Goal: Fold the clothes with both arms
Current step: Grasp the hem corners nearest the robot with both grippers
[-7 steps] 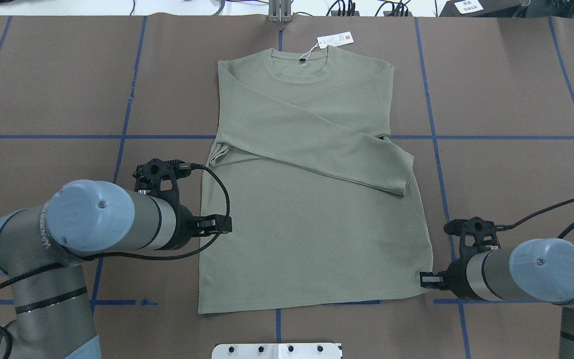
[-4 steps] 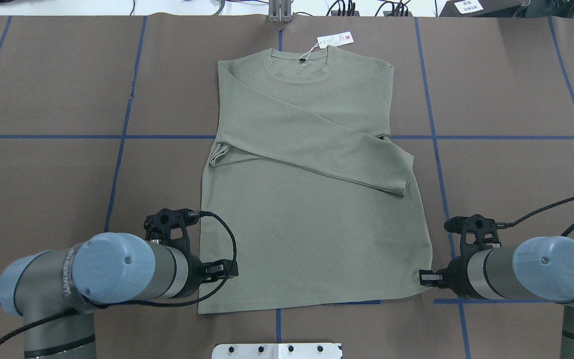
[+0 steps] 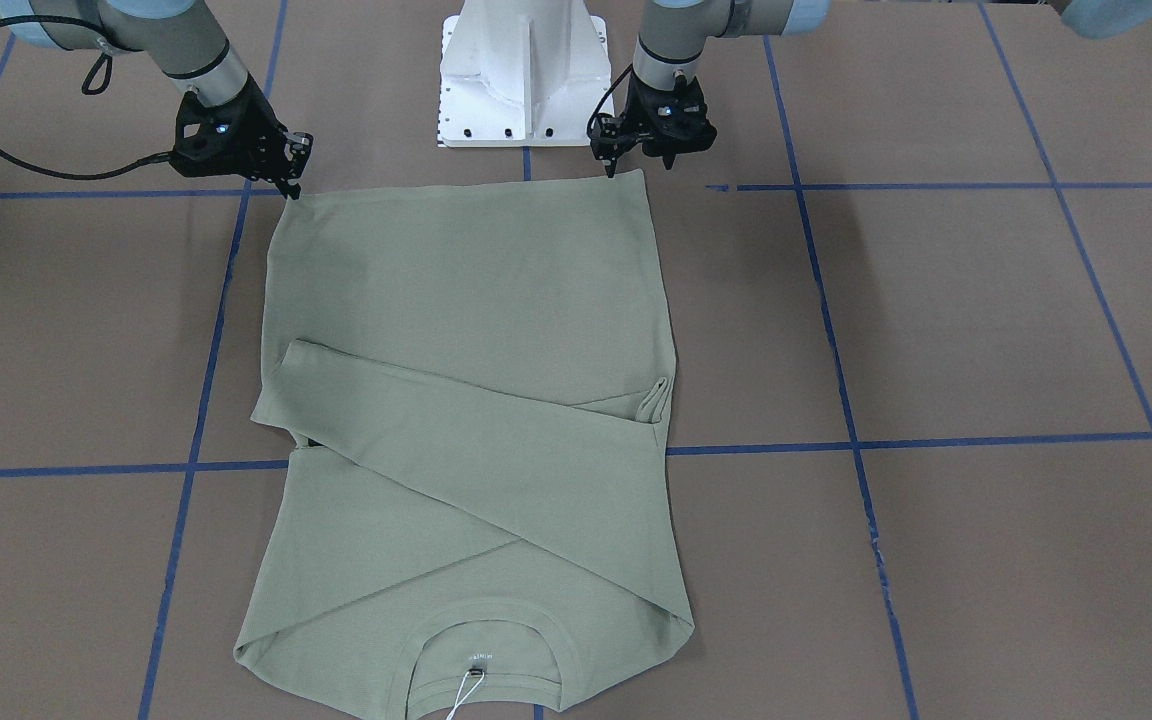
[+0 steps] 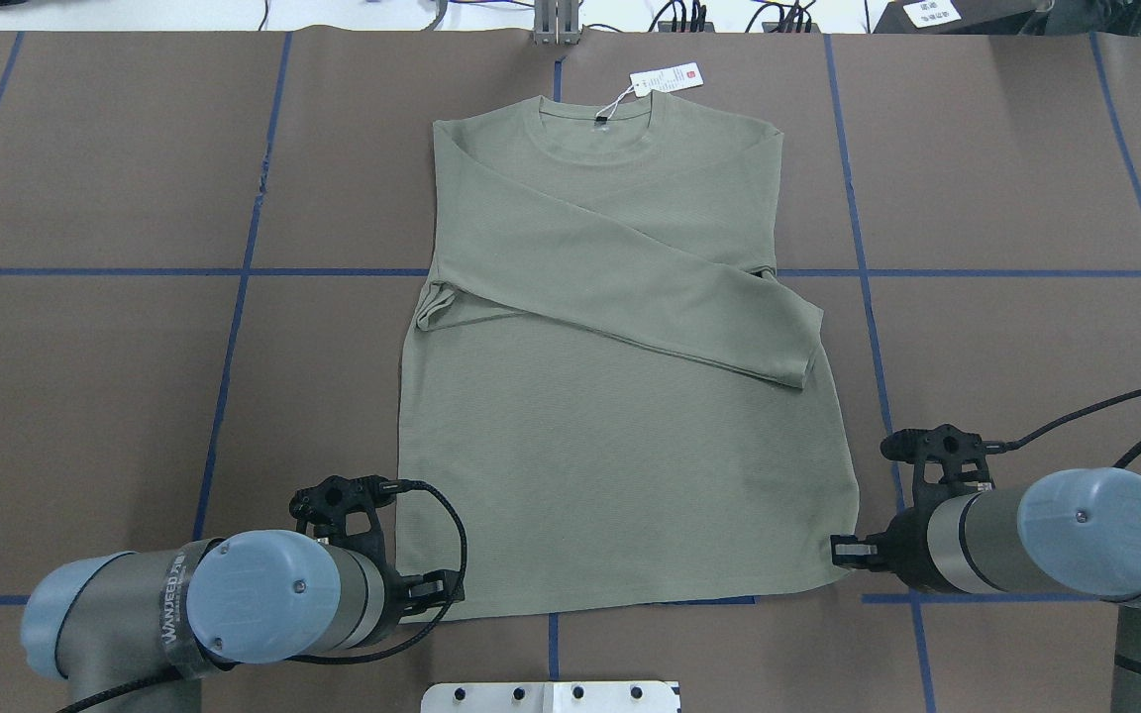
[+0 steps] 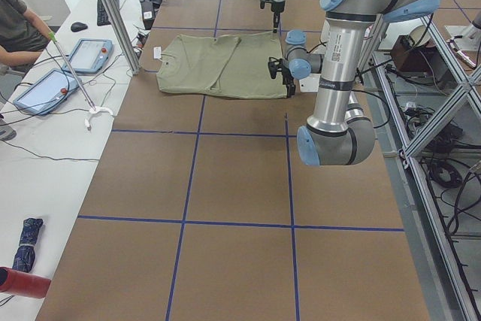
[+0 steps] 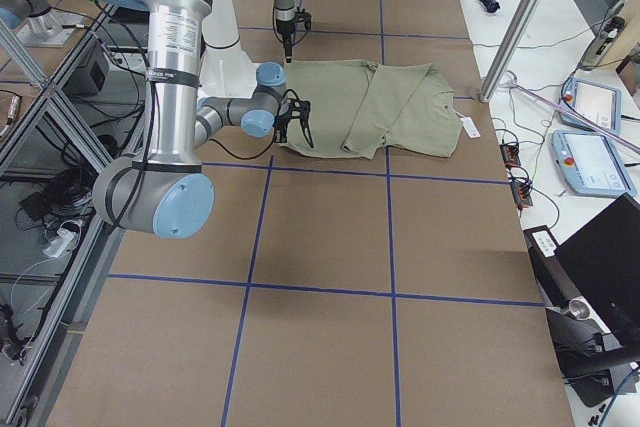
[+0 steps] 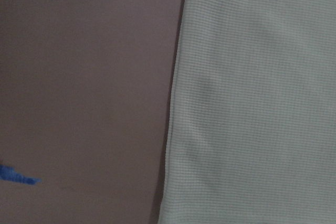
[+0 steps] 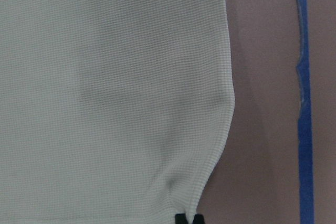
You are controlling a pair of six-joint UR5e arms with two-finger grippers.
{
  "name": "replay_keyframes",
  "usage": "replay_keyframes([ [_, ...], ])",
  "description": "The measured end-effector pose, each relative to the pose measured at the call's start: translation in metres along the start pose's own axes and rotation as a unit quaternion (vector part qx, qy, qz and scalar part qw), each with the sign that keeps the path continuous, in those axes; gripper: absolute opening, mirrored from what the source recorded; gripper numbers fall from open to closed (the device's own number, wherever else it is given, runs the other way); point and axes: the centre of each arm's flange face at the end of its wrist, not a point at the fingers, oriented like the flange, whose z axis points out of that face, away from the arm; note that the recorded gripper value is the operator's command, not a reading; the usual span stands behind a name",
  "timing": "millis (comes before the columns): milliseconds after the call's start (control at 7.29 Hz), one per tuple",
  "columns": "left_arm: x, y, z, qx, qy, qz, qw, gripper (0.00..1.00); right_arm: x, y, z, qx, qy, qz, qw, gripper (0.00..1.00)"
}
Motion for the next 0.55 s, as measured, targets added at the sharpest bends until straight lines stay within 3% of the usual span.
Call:
replay_keyframes([
  [549, -0.001, -0.0055, 0.0092, 0.006, -0.009, -0.004, 0.9999, 0.73, 0.0008, -0.0024, -0.0004, 0.002, 0.0, 0.001, 1.0, 0.0],
])
